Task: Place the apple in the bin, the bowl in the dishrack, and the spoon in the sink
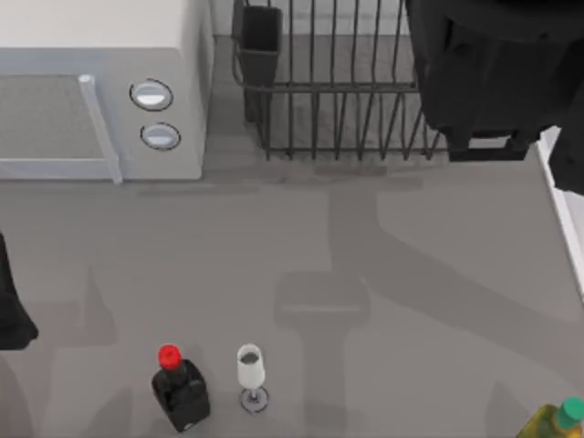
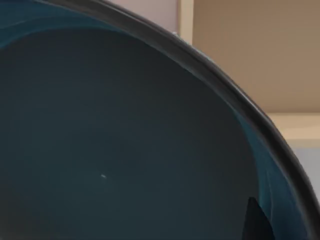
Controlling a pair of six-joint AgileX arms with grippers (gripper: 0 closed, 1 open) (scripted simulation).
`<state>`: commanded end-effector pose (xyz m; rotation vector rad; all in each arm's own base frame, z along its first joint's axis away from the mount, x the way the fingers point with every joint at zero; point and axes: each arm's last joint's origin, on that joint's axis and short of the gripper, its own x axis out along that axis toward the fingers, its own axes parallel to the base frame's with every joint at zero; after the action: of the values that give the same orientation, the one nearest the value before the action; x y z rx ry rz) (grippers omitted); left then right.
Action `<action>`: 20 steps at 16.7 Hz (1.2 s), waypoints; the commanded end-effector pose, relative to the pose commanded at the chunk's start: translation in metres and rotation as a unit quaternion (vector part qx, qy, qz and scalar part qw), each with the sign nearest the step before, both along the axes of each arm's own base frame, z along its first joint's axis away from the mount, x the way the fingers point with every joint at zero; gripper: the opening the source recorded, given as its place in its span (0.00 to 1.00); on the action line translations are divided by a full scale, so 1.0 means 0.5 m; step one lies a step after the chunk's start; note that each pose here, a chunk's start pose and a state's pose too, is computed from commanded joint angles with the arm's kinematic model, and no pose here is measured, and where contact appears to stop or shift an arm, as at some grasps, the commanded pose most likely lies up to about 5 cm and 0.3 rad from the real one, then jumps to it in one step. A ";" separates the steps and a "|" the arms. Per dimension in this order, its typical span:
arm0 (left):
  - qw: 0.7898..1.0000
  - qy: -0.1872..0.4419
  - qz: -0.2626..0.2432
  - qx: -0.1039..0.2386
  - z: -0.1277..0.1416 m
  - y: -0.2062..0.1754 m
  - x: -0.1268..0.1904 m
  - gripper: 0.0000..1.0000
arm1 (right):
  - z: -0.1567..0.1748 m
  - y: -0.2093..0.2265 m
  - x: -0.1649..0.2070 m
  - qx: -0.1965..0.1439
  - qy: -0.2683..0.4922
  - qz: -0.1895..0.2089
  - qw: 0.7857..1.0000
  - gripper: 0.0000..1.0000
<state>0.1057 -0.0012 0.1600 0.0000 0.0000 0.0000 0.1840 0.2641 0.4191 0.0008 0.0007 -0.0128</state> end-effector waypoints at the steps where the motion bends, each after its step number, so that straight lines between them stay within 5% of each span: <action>1: 1.000 0.000 0.000 0.000 0.000 0.000 0.000 1.00 | -0.001 0.001 0.001 0.000 0.000 0.000 1.000 0.00; 5: 1.000 0.000 0.000 0.000 0.000 0.000 0.000 1.00 | -0.042 0.030 0.055 0.000 0.000 0.000 1.000 0.00; 10: 1.000 0.000 0.000 0.000 0.000 0.000 0.000 1.00 | -0.169 0.065 0.198 0.000 0.000 0.001 1.000 0.00; 16: 1.000 0.000 0.000 0.000 0.000 0.000 0.000 1.00 | -0.350 0.022 0.360 0.000 -0.001 0.001 1.000 0.00; 20: 1.000 0.000 0.000 0.000 0.000 0.000 0.000 1.00 | -0.400 -0.004 0.397 0.000 0.000 0.001 1.000 0.00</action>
<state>0.1057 -0.0012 0.1600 0.0000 0.0000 0.0000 0.3824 0.2623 0.2190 0.0000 0.0000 -0.0100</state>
